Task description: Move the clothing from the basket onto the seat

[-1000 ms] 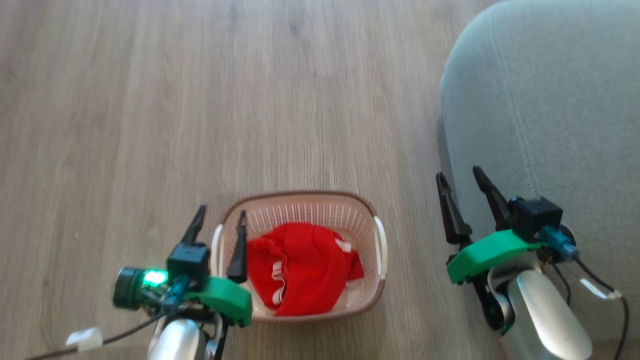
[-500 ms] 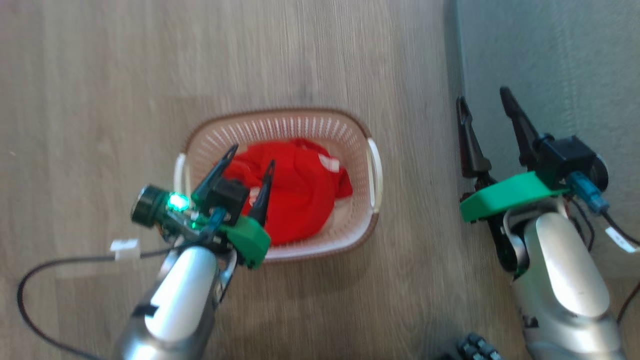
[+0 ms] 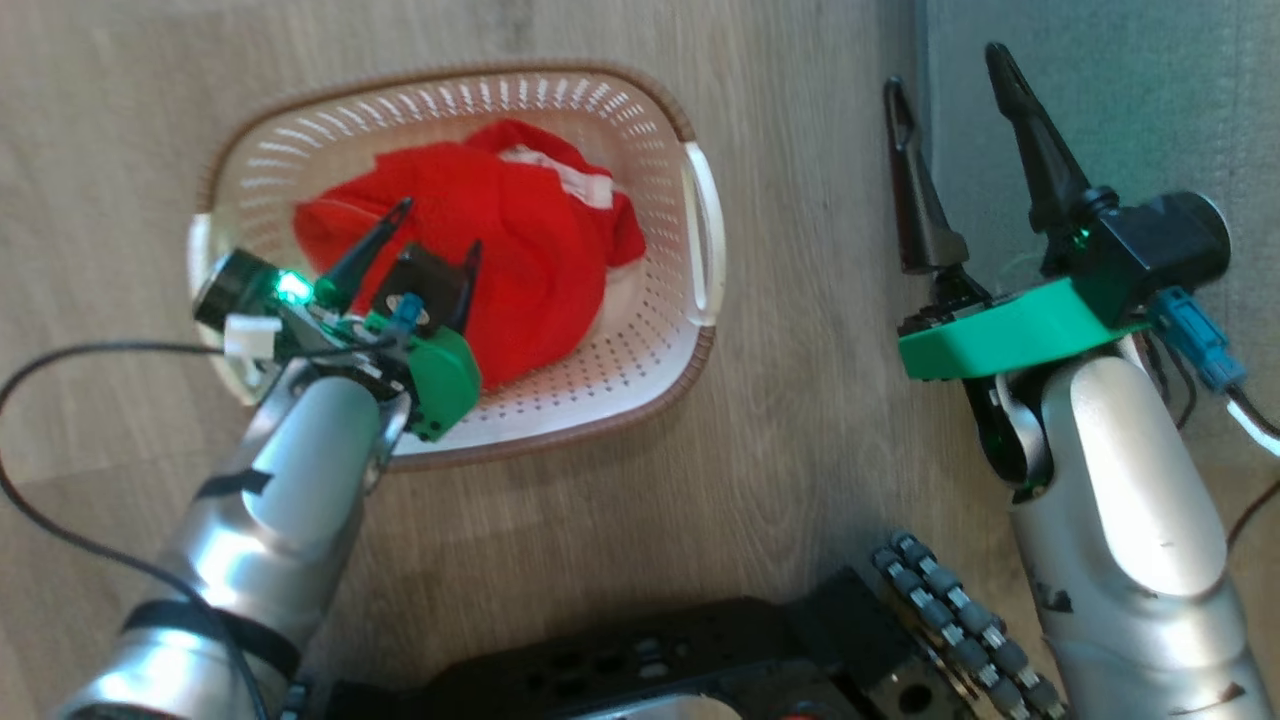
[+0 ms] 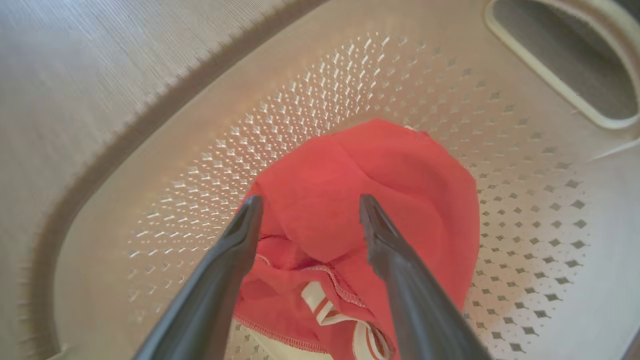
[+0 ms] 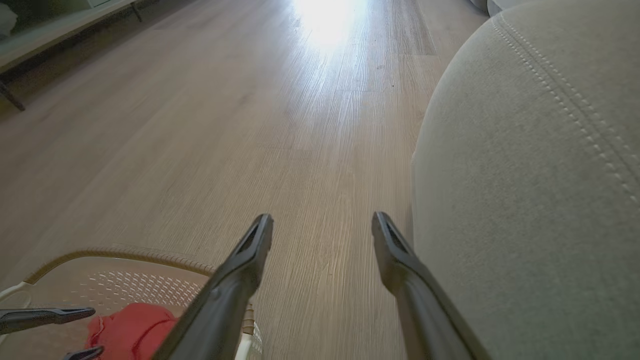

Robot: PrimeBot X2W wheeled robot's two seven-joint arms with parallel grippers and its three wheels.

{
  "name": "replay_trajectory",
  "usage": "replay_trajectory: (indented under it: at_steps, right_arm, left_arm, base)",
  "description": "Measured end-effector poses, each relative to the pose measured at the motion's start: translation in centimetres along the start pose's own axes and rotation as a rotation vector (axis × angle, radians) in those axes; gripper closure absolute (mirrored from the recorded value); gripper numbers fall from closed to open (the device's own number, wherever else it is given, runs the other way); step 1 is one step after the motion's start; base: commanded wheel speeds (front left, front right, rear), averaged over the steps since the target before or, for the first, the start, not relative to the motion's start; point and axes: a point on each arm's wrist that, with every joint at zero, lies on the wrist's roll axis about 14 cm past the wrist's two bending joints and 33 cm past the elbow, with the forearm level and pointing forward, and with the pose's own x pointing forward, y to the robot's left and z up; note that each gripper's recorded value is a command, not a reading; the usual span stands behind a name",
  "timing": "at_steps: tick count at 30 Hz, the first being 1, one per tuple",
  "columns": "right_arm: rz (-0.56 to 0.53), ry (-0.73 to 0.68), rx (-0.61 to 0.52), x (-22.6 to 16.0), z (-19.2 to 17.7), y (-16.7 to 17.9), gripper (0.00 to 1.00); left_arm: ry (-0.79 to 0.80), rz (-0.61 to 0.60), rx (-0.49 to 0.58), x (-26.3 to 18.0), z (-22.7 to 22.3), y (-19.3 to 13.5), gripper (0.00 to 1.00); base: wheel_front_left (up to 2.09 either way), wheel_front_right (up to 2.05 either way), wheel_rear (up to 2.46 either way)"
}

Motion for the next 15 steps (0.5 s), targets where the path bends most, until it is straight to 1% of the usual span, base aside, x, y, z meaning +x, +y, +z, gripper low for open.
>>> replay_trajectory:
  at_steps: [4, 9, 12, 15]
  right_arm:
    - [-0.007, 0.024, 0.002, 0.0, -1.3, -0.5, 0.0]
    - [-0.015, 0.035, 0.001, 0.3, -2.0, -1.1, 0.0]
    - [-0.018, 0.035, -0.004, 0.5, -2.2, -1.4, 0.0]
    - [-0.017, 0.054, -0.005, 0.4, -3.0, -1.5, 0.0]
  left_arm:
    - [0.067, -0.064, 0.015, 1.8, -2.7, -1.1, 0.0]
    - [0.127, -0.087, 0.018, 3.7, -5.0, -1.2, 0.0]
    - [0.163, -0.087, -0.003, 4.8, -6.0, -1.0, 0.0]
    - [0.213, -0.096, -0.066, 5.5, -7.1, -1.1, 0.0]
  base:
    - [0.0, 0.0, 0.0]
    - [0.0, 0.0, 0.0]
    - [0.0, 0.0, 0.0]
    - [0.0, 0.0, 0.0]
